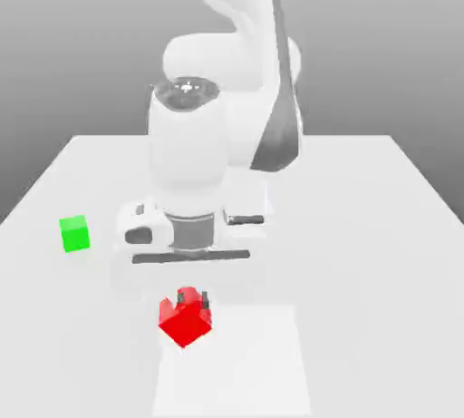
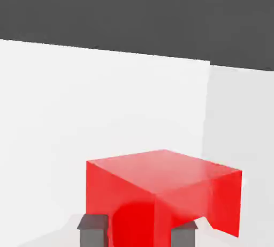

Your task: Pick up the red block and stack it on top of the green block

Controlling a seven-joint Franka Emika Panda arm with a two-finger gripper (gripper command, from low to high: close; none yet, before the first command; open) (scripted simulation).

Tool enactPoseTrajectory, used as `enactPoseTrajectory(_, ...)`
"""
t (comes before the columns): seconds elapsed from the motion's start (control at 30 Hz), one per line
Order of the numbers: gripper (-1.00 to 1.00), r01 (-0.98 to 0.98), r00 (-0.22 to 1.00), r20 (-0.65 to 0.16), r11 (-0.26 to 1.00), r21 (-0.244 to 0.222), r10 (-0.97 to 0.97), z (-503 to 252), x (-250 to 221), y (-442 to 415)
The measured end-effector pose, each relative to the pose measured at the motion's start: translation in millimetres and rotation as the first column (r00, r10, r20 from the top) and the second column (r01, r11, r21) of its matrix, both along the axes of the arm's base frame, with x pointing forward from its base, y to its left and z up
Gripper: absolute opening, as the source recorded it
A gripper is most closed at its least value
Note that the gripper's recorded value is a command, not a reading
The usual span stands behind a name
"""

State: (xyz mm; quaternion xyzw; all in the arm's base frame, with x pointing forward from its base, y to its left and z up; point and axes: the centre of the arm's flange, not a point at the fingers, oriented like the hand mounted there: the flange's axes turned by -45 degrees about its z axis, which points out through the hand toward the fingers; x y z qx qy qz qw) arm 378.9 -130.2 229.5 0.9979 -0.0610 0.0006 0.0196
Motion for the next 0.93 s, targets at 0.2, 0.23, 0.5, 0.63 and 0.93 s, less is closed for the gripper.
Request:
enactPoseTrajectory(0.2, -1.00, 0.354, 0.935, 0.006, 0.935, -0.017, -0.354, 17.2, -80.3, -100.3)
enactPoseTrajectory(0.23, -1.00, 0.416, 0.909, 0.007, 0.909, -0.016, -0.416, 18.8, -97.9, -115.1)
enactPoseTrajectory(0.5, -1.00, 0.823, 0.567, 0.004, 0.567, 0.028, -0.824, 19.2, -253.5, -181.9)
enactPoseTrajectory(0.63, -1.00, 0.859, 0.509, -0.010, 0.507, 0.068, -0.861, 6.5, -271.3, -181.7)
enactPoseTrajectory(0.93, -1.00, 0.856, 0.511, -0.044, 0.503, 0.118, -0.859, -25.1, -266.2, -175.5)
